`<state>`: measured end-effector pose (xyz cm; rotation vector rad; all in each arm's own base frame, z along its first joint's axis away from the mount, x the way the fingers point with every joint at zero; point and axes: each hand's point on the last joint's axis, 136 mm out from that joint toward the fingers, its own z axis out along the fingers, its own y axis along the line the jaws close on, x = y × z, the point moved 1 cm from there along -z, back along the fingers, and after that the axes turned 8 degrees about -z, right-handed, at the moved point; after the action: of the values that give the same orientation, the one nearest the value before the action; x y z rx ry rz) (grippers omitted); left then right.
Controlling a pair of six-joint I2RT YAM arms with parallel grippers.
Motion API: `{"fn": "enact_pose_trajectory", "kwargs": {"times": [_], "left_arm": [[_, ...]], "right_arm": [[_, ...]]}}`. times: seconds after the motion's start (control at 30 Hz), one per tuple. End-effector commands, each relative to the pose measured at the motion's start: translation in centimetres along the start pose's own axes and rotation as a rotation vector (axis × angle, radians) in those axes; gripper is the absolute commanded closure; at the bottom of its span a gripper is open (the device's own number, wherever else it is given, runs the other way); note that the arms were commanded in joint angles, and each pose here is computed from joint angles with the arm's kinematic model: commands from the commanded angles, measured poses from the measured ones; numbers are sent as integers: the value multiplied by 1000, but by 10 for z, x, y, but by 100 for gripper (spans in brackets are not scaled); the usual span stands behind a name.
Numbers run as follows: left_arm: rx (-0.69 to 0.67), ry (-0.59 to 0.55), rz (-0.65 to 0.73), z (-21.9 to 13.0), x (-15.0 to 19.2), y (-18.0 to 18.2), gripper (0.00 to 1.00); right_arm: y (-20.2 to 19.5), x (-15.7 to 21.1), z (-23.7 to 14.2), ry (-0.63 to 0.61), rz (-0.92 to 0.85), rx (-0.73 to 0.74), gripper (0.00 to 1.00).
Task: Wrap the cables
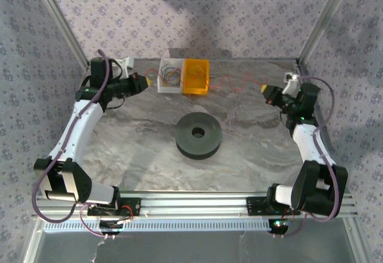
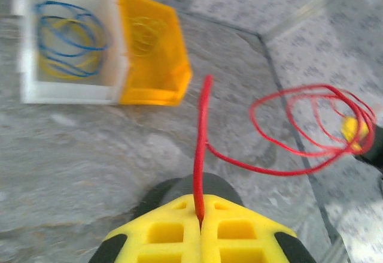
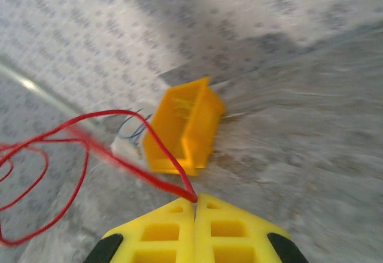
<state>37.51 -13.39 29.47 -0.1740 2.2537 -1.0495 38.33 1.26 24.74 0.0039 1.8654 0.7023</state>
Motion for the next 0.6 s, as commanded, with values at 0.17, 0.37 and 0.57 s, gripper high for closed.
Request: {"fn": "enact_pose_trajectory", "kwargs": {"times": [0.17, 0.37, 0.57], "left_arm": [[-281, -218, -136, -60, -50, 78, 100], [-303, -267, -184, -85, -63, 94, 100], [-207, -218, -95, -76, -52, 49, 100]], "right_arm": [[-59, -3, -81, -81, 120, 216, 100], [-58, -5, -79, -111, 152, 153, 100], [13, 10, -31, 34, -19, -36, 100]]}}
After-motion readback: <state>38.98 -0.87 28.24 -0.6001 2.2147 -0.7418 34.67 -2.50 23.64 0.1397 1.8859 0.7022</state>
